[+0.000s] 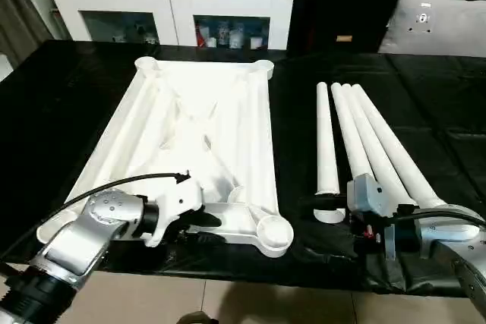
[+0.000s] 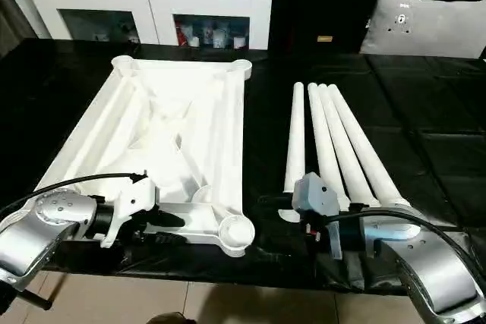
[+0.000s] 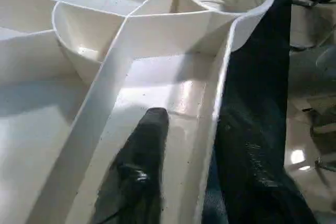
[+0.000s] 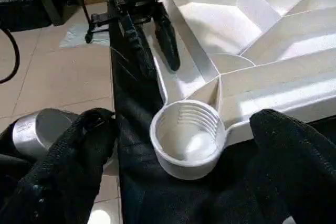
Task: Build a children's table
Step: Move table base
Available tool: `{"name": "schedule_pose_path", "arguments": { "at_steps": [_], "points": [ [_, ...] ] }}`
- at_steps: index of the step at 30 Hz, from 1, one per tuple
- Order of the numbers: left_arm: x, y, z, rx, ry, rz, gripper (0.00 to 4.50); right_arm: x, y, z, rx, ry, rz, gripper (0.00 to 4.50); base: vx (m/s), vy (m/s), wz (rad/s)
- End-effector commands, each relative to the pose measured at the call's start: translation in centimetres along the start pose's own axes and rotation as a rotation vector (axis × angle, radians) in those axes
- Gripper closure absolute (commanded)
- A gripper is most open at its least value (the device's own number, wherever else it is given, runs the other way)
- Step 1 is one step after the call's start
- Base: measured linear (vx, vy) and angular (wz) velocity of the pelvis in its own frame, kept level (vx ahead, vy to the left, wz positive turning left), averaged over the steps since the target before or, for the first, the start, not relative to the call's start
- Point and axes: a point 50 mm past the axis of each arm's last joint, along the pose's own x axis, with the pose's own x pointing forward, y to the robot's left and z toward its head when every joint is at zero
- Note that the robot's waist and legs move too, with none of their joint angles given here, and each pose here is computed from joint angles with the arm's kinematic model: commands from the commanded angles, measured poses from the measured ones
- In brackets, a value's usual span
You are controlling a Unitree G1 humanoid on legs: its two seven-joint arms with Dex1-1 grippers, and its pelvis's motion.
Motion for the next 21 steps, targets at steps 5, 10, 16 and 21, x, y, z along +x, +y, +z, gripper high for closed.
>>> {"name": "schedule_pose_path", "arguments": {
  "at_steps": [5,10,16,21],
  "points": [
    [-0.3,1.7,2.1,0.040,-0.027,0.130,3.68,0.0,-0.6,0.7,-0.014,-0.013,-0.041,0.00,0.000,0.000,0.00],
    [0.2,3.1,3.1,0.065,-0.064,0.206,4.10,0.2,-2.3,0.9,0.046,-0.065,-0.172,0.00,0.000,0.000,0.00],
    [0.7,3.9,3.0,0.077,-0.049,0.215,4.43,0.7,-3.8,1.3,0.102,-0.111,-0.295,0.00,0.000,0.000,0.00],
    [0.7,4.4,2.5,0.059,-0.019,0.254,4.43,1.7,-5.2,2.4,0.107,-0.188,-0.474,0.00,0.000,0.000,0.00]
  ]
}}
